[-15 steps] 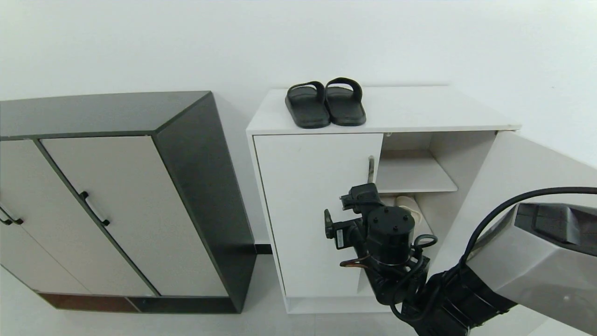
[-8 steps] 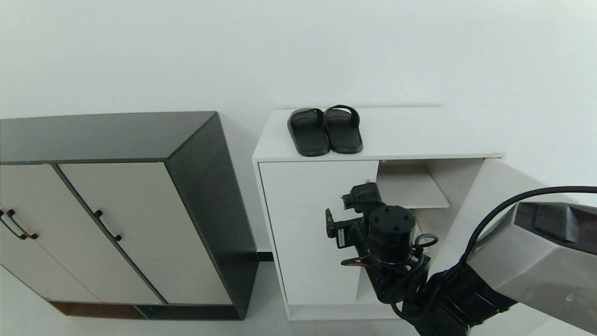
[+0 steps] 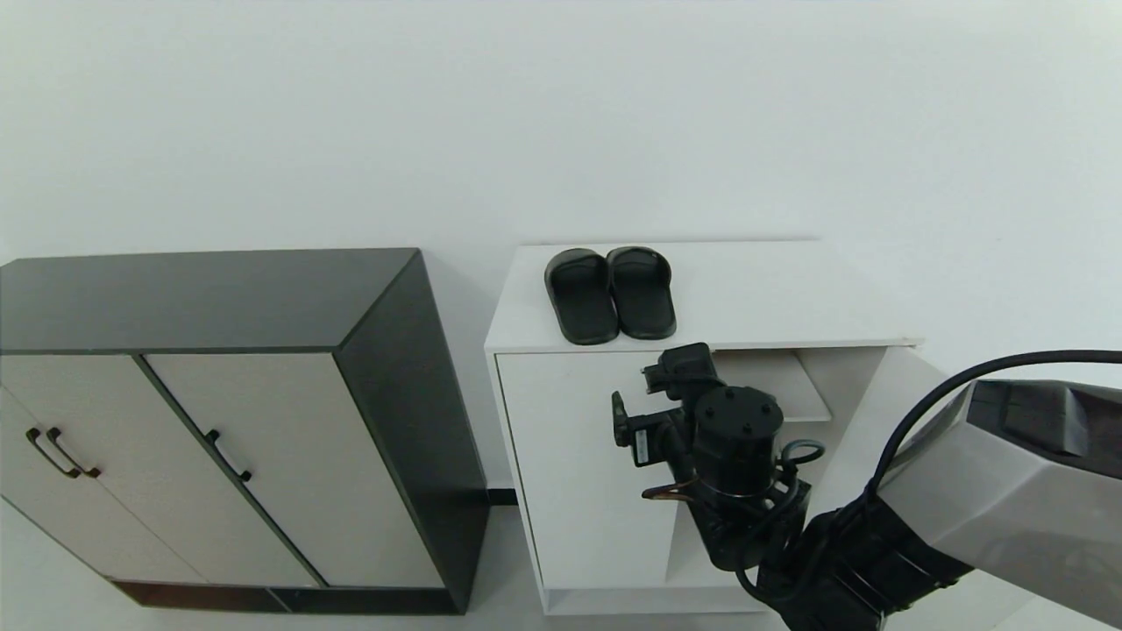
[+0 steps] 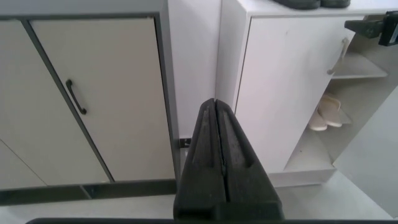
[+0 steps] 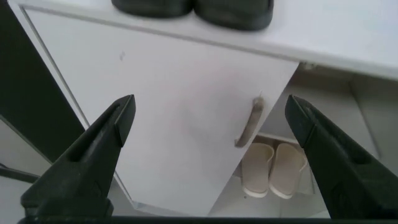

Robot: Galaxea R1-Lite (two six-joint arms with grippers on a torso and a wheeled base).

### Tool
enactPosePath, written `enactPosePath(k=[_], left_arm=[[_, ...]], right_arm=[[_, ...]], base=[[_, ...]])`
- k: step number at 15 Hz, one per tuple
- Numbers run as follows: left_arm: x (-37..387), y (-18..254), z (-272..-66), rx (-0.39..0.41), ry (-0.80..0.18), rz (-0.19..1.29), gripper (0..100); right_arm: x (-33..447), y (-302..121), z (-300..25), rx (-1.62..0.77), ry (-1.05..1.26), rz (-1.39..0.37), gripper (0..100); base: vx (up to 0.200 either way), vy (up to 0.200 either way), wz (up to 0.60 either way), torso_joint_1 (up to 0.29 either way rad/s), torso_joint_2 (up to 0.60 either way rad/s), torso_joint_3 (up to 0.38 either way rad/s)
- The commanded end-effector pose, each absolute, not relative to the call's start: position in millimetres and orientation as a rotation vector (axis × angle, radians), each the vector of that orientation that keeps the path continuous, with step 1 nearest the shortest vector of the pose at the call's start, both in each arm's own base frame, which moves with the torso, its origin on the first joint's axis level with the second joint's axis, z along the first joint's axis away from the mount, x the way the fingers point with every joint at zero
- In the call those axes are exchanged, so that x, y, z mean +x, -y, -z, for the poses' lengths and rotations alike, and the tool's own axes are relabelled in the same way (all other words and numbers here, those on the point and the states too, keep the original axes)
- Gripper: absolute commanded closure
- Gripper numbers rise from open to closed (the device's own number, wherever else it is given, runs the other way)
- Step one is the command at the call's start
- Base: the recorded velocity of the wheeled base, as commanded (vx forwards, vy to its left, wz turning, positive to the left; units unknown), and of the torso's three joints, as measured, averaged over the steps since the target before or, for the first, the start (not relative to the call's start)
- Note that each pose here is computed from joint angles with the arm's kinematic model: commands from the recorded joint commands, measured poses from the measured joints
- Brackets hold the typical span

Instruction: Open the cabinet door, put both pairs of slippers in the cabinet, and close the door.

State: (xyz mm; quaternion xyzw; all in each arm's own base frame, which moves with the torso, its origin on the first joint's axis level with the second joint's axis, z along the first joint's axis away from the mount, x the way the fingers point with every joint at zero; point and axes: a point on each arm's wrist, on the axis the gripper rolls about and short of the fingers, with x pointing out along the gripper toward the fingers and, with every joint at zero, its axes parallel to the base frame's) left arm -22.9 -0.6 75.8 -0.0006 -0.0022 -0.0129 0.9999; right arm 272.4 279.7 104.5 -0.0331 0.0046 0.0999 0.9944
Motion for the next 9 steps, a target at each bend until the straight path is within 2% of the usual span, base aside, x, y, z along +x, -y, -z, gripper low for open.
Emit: enactPosePath(k=[1,4,8,9], left_arm=[[-22.8,0.6,-75.8,0.0,0.003,0.026,100],[-22.8,0.6,-75.8,-0.001,0.003,0.026,100],[-22.8,0.6,-75.8,0.002,0.003,0.026,100],[-22.8,0.6,-75.8,0.002,0.003,0.026,100]], right_arm=[[270.8,-278.4,-97.5,-0.082,-0.02,-0.212,0],[274.2,-281.0,-99.1,-0.134,-0.008,-0.203,0],[279.1,-289.0,-136.4,-0.069,-0.042,-0.205,0],[276.2,-288.6,-160.0,-0.002,-0.098,-0.205,0]], base=[[0.0,0.0,0.0,0.159,-0.31,-0.168],[0.0,0.0,0.0,0.056,-0.11,-0.062],[0.0,0.0,0.0,0.0,0.0,0.0],[0.0,0.0,0.0,0.0,0.0,0.0]])
